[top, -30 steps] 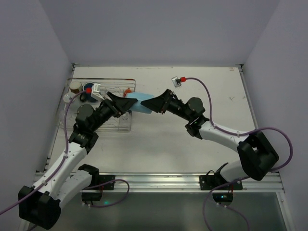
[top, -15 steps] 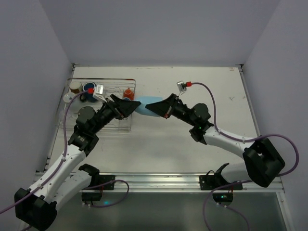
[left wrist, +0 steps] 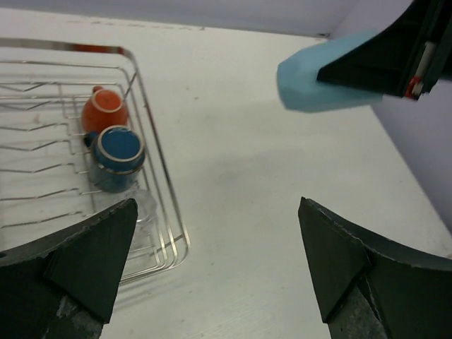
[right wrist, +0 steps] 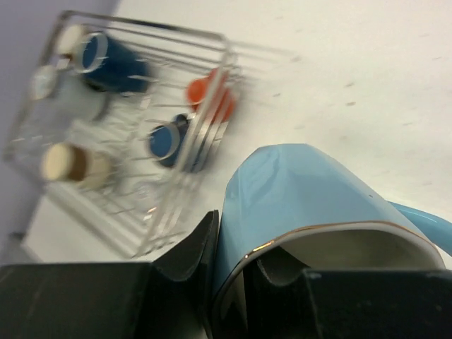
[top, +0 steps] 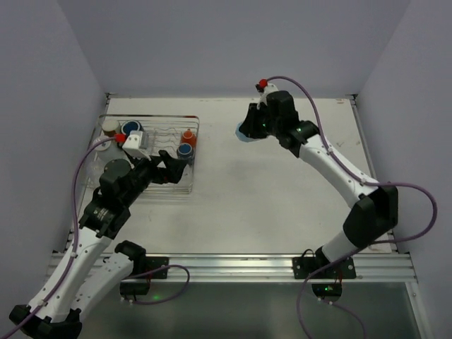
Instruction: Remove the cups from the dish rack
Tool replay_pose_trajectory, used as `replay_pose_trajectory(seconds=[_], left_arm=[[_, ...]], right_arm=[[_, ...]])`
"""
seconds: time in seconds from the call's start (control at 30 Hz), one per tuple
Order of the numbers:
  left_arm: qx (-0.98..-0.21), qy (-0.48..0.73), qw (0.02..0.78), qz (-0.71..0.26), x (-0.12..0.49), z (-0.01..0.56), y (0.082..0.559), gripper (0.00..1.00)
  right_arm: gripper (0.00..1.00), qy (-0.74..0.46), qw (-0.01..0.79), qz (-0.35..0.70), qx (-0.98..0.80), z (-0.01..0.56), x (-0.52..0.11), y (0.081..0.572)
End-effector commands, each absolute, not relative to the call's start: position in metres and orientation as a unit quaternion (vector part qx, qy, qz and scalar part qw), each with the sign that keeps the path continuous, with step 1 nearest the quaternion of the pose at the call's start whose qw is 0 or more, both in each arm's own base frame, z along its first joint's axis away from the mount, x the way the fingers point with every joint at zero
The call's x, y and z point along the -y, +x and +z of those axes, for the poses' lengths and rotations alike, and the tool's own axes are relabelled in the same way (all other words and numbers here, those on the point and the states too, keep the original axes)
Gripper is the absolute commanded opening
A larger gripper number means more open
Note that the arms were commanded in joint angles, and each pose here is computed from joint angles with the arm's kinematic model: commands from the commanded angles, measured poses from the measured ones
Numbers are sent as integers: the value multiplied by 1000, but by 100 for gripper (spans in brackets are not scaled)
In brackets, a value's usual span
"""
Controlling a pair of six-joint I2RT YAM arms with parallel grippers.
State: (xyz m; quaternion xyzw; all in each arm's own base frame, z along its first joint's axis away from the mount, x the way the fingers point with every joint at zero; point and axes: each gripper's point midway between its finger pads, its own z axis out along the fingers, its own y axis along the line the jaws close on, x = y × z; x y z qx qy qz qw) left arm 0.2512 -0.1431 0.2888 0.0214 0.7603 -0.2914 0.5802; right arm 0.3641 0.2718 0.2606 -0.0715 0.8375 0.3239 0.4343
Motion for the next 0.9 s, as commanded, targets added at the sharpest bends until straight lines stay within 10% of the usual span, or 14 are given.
replay_pose_trajectory(seconds=[0.0, 0.73, 0.87], left_arm=[[-798, 27, 573, -184, 109, 249, 250, 100], [-820, -5, 564, -100, 77, 218, 261, 100], [-817, -35, 570, -78, 61, 219, 264, 100]], right_arm=[[0, -134, 383, 133, -904, 223, -226, 386], [1, -167, 299, -22, -939, 104, -227, 472], [25, -162, 311, -18, -936, 103, -227, 471]])
